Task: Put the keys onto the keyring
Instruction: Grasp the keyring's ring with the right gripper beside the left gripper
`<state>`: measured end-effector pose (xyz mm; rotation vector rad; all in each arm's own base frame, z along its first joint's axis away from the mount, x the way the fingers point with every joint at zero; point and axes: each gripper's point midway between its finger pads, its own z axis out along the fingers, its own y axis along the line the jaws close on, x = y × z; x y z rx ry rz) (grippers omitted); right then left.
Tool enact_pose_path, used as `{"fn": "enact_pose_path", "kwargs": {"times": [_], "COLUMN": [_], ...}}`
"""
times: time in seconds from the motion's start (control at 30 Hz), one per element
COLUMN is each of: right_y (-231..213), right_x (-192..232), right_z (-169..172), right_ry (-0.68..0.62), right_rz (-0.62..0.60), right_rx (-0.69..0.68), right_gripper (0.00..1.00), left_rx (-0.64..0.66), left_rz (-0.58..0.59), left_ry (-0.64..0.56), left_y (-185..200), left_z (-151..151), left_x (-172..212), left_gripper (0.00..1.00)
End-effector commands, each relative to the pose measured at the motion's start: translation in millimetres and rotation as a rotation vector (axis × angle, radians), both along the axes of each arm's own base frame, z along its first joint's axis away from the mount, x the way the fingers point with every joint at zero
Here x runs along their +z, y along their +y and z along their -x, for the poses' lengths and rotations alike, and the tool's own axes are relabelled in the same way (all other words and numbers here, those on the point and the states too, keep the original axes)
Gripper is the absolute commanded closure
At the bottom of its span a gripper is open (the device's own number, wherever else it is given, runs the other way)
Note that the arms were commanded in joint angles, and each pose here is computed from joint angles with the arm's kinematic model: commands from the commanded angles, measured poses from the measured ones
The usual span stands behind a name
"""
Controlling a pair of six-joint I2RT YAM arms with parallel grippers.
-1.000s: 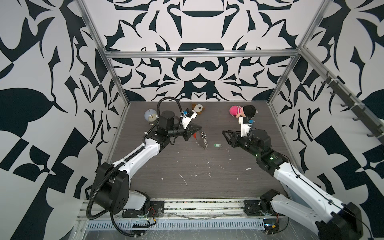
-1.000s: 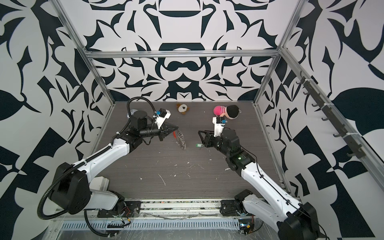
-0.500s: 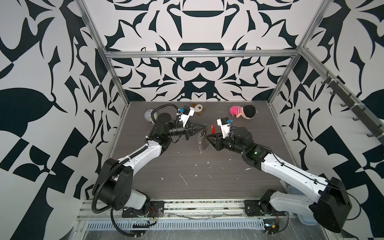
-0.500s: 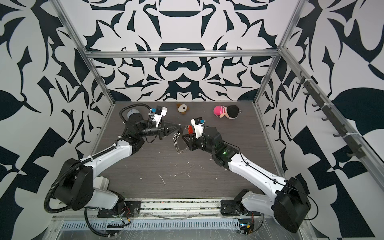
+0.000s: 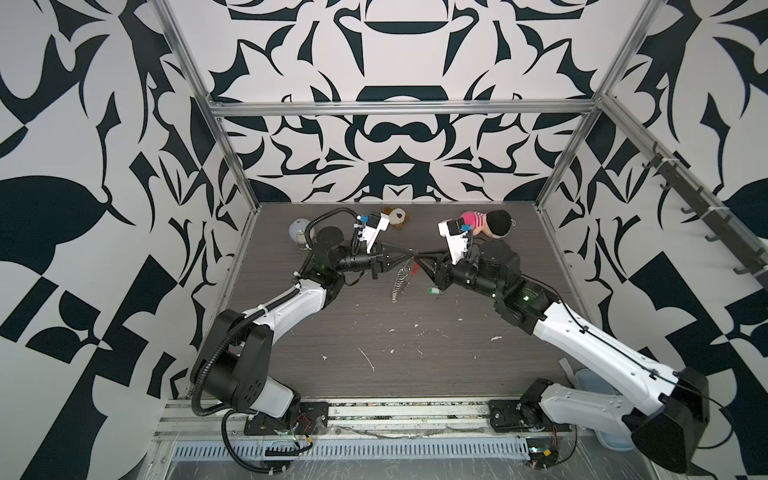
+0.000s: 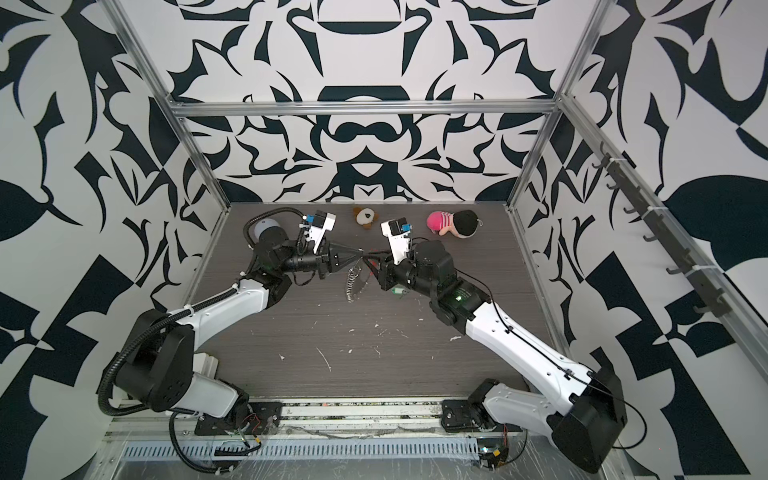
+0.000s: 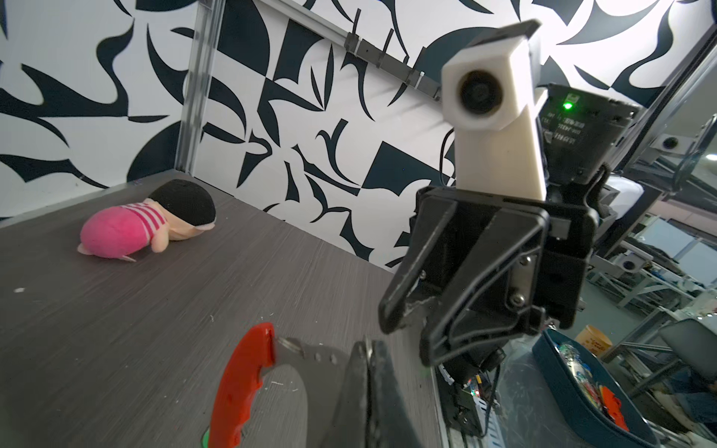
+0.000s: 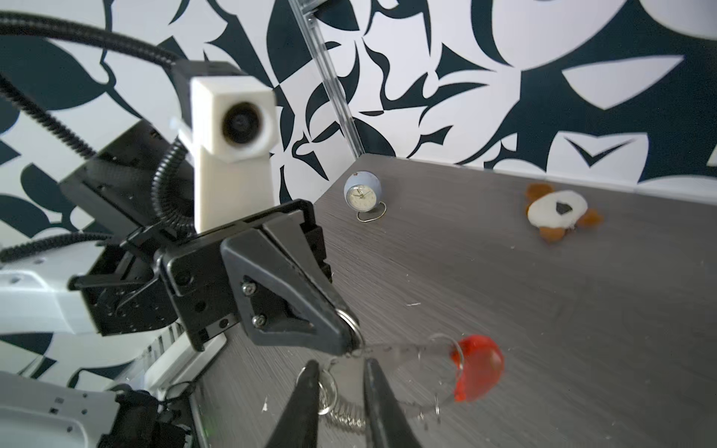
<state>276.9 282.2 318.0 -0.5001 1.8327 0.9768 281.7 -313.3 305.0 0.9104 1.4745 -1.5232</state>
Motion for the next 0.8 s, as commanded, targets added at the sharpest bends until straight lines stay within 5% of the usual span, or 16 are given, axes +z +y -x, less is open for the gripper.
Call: {"fn": "enact_pose_path", "kwargs": {"times": [0.0,0.77], "right_y": [2,9], "right_x": [23,52], "right_z": [7,20], "right_ry": [-0.071,-0.096], "right_rz": [-0.001,-0.070], "right_rx": [0.047,0.181], "right_gripper": [0.83,0.78], "left_rx": [-0.056,-0.148], "left_rz": [0.049,0.197], "left_ry": [-0.029,0.043], "left_y": [1,17], "left_z": [7,7], "left_x": [25,62], "left_gripper": [1.00,1.00]}}
